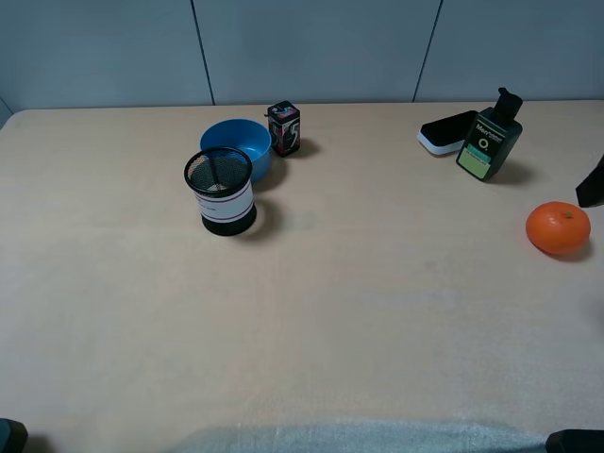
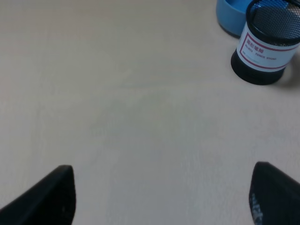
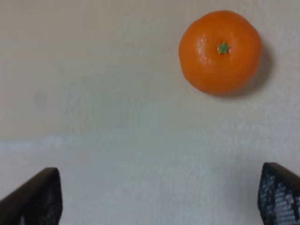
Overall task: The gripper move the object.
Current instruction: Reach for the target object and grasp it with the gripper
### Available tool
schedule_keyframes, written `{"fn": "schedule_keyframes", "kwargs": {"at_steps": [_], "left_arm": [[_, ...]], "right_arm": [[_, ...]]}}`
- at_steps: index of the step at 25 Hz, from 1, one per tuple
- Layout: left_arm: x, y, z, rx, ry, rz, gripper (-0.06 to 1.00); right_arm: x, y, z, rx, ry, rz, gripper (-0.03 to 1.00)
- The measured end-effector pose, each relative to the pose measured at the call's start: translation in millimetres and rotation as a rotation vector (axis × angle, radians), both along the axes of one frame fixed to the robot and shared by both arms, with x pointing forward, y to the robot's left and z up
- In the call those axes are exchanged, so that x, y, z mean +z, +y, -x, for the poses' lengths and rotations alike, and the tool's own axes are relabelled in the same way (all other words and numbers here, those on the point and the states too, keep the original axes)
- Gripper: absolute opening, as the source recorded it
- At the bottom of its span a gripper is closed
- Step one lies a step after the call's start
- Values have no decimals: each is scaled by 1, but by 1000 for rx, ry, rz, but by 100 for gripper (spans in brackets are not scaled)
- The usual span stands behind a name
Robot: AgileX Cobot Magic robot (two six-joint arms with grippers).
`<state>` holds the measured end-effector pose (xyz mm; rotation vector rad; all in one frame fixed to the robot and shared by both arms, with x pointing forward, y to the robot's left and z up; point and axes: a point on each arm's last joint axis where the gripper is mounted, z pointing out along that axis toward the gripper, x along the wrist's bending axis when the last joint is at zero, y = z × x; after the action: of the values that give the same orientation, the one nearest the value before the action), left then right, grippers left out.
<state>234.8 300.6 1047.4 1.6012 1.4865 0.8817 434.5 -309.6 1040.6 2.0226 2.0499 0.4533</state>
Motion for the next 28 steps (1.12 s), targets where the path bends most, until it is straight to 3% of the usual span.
{"fn": "schedule_keyframes", "kwargs": {"at_steps": [6,17,28], "left_arm": [[0,0,0,0,0,0,75],[0,0,0,0,0,0,75],[0,0,0,0,0,0,75]], "right_arm": [[-25,-6,-36,1,82,14,63],[-70,-10,-65,1,160,27,63],[-74,-24,-70,-49,135,30,63]]}}
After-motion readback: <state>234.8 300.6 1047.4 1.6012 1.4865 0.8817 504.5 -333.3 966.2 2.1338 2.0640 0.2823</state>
